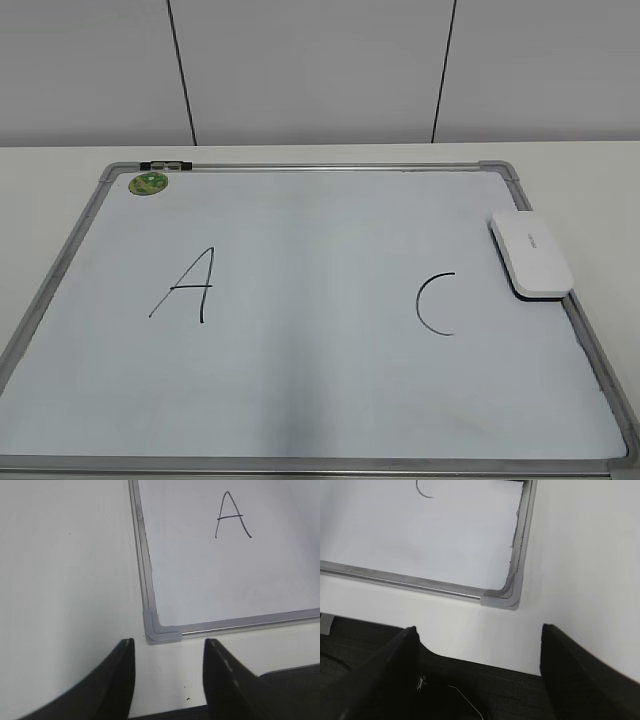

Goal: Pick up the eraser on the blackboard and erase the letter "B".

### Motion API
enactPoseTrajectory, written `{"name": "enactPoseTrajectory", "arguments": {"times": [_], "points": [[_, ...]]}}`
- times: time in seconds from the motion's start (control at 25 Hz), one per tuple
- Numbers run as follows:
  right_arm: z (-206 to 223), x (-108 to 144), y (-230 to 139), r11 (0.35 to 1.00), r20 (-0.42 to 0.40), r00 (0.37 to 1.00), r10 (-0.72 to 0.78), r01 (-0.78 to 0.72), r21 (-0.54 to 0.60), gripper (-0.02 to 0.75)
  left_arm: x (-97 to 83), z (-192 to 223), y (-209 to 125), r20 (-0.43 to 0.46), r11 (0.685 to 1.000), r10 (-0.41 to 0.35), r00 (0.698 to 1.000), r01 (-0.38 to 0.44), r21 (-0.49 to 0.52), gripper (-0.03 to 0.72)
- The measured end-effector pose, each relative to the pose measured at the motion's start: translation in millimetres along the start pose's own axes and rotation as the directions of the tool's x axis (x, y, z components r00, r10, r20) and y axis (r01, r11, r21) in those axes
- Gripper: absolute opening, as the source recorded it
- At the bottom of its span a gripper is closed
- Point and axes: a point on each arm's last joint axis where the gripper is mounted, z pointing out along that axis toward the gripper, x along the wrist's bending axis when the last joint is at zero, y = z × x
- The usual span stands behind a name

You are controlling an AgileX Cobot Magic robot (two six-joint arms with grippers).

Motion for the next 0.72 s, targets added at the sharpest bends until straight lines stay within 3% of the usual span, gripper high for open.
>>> {"name": "enactPoseTrajectory", "arguments": {"times": [0.72], "points": [[0.0,4.1,-0.3,0.993,-0.045,0.992,-0.117,0.117,-0.002,0.555,-0.1,0.0,0.1,0.002,1.0,0.001,1.0,-0.001,-0.002,0.305]]}}
